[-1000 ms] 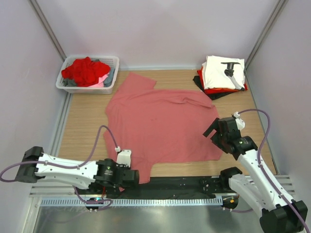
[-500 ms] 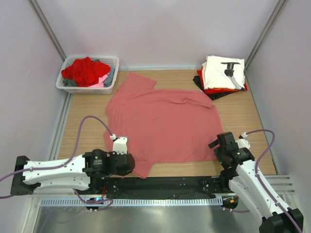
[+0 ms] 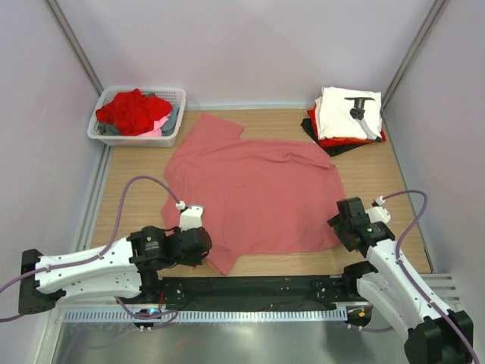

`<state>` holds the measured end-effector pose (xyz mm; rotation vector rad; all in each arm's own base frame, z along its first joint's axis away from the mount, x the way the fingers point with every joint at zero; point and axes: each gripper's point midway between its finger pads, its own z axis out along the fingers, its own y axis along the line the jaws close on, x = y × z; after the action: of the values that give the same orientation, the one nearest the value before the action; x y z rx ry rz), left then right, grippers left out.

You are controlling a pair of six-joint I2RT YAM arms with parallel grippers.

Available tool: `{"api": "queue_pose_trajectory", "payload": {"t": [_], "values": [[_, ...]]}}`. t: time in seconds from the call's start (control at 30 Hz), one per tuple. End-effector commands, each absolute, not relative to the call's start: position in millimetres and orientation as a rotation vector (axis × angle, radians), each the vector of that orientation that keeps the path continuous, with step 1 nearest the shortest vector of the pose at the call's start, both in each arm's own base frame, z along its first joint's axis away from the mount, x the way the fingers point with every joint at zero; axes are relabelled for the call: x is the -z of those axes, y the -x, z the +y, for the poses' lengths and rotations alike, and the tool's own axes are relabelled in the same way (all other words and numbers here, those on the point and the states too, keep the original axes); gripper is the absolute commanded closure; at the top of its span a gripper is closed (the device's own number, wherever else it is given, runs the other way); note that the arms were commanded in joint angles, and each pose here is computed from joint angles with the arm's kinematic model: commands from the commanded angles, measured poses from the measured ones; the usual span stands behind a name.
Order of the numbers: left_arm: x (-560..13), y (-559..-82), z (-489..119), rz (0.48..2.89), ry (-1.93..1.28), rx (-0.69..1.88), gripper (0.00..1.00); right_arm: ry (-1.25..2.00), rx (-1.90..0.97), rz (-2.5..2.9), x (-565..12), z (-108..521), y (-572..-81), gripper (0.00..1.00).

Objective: Fold and stack the t-shirts
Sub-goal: Fold the tshirt

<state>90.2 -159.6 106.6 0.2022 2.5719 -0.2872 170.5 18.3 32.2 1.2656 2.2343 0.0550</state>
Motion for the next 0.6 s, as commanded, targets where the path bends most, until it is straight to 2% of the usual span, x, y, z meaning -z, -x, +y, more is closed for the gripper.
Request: {"api": "queue_pose_trajectory", "payload": {"t": [0.0, 0.07, 0.2, 0.27, 0.43, 0.57], "values": [[-120, -97, -169, 2.530, -0.192, 0.350, 1.00, -1.127, -0.111, 2.065, -101, 17, -230, 0.35], [-120, -98, -168, 2.529, -0.186, 0.345, 1.00, -1.015, -0.115, 2.078, -120, 23, -255, 0.35], [-119, -99, -167, 2.527, -0.173, 0.338, 1.00, -0.770, -0.232, 2.167, -149, 61, -314, 0.27], [-120, -99, -166, 2.528, -0.169, 0.339, 1.00, -0.756, -0.185, 2.210, -149, 60, -319, 0.24], [-121, -100, -165, 2.520, -0.154, 0.353, 1.00, -0.935, 0.066, 2.236, -150, 18, -260, 0.21], [-120, -99, -166, 2.525, -0.172, 0.343, 1.00, -1.056, -0.043, 2.262, -115, 24, -214, 0.22]]}}
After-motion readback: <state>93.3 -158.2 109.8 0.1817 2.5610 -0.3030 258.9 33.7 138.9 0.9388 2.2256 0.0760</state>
